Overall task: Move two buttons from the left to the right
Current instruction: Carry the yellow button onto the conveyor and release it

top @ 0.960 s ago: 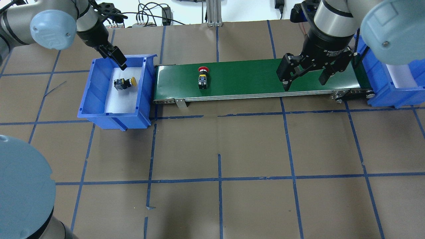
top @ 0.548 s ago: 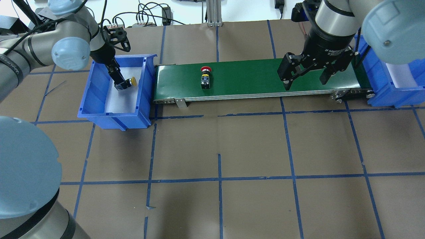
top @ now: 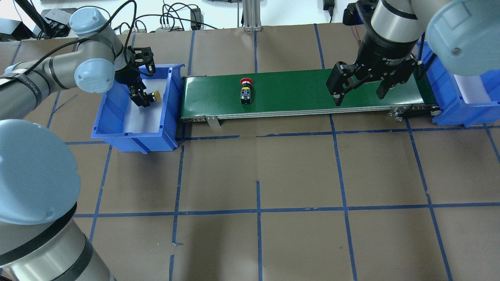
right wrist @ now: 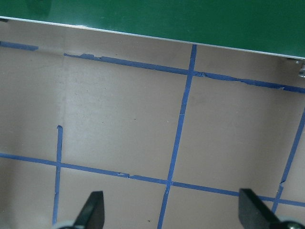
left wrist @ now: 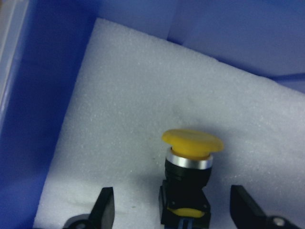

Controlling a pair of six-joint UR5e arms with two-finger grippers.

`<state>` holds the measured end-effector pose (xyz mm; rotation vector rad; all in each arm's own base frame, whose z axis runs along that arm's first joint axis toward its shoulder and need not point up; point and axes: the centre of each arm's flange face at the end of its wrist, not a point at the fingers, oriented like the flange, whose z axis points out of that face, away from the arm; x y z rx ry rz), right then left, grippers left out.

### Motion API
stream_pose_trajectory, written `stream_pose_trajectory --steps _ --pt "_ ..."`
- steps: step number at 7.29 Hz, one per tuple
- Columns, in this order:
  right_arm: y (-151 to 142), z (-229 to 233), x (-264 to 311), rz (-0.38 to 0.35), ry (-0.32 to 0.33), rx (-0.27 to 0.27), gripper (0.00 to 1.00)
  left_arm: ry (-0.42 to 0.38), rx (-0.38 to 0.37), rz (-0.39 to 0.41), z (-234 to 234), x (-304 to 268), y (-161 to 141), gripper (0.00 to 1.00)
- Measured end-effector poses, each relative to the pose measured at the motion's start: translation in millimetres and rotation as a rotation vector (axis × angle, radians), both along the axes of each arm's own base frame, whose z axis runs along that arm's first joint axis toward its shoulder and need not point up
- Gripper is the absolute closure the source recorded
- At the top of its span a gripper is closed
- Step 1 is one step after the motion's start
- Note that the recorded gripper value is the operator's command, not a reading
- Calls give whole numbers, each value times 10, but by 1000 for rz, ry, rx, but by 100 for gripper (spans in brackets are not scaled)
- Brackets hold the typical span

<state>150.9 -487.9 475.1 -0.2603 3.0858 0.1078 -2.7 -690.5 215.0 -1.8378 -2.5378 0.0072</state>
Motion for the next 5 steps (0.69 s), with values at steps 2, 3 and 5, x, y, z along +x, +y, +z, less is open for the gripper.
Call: stream_pose_trajectory --steps 2,3,5 --pt "0 0 0 2 0 0 0 -28 -31 71 237 8 -11 88" --pt "-1 3 0 2 0 -1 0 -34 -80 206 590 -19 13 86" --pt "-2 4 0 2 0 -2 0 -14 -142 547 1273 -201 196 88"
